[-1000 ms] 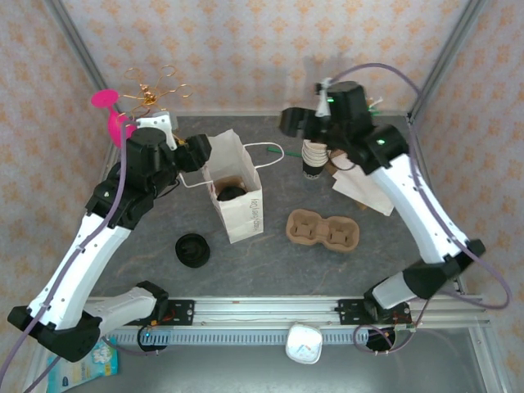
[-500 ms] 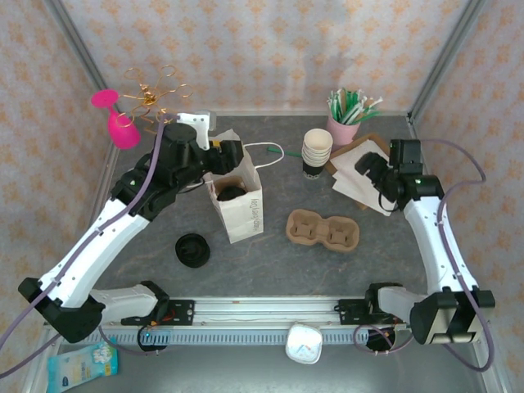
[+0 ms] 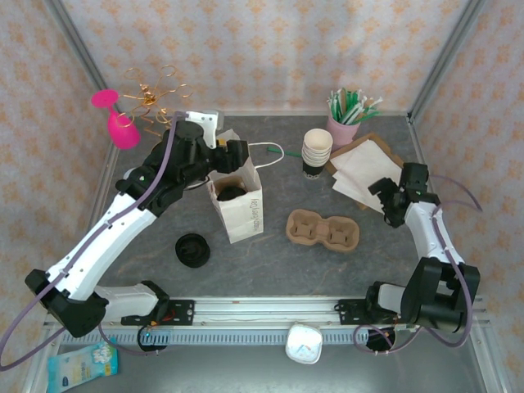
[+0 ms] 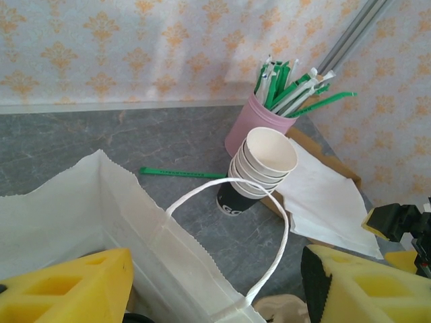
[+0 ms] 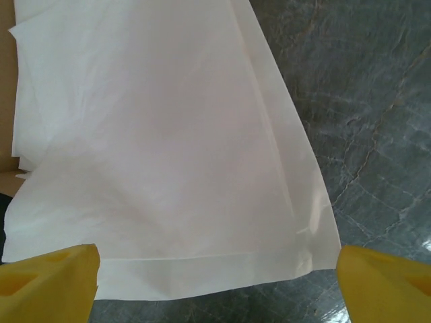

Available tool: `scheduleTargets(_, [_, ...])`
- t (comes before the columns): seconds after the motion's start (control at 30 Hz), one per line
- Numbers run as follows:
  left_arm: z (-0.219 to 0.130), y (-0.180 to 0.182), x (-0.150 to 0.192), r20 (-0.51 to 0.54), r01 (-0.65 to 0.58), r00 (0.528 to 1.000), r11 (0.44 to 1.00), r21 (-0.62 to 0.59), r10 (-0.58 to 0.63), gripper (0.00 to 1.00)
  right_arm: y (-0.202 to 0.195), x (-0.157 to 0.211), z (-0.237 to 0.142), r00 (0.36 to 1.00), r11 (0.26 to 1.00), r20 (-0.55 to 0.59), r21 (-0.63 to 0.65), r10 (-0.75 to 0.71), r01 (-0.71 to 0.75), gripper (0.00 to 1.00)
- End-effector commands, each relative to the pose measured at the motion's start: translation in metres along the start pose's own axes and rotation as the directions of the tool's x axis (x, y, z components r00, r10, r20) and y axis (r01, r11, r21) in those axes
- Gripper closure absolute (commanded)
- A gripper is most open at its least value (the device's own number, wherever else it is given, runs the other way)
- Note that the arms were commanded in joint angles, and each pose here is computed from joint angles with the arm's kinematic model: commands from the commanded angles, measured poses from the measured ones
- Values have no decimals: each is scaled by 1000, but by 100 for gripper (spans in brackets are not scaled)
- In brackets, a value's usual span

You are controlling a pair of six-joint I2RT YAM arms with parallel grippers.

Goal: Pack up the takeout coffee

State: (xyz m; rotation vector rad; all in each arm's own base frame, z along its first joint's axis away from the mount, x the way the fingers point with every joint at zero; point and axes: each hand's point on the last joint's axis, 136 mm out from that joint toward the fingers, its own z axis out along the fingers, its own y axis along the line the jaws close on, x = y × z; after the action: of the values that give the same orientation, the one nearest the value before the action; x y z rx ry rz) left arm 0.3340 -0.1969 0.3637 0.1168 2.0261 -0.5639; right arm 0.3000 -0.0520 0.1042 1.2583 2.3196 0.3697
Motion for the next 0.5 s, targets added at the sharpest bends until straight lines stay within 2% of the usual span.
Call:
scheduleTargets(0.0, [6, -3, -1, 8, -30, 1000, 999, 11, 30, 31, -1, -7, 3, 998, 994, -4, -86, 66, -67, 8])
scheduleTargets(0.13, [7, -1, -1, 8, -35, 999, 999, -1, 35, 30, 1, -7, 13, 996, 986, -34, -137, 87, -91, 6])
scheduleTargets(0.2, [7, -1, -3, 10, -35, 999, 999, -4, 35, 30, 1, -7, 17, 996, 989, -48, -121, 80, -86, 6])
scheduleTargets(0.3, [7, 0, -3, 14, -37, 999, 999, -8, 37, 30, 9, -16, 17, 996, 982, -19, -162, 92, -94, 18])
scheduleTargets(0.47, [6, 2, -6, 17, -36, 999, 999, -23, 36, 30, 10, -20, 21, 995, 984, -27, -147, 100, -103, 48])
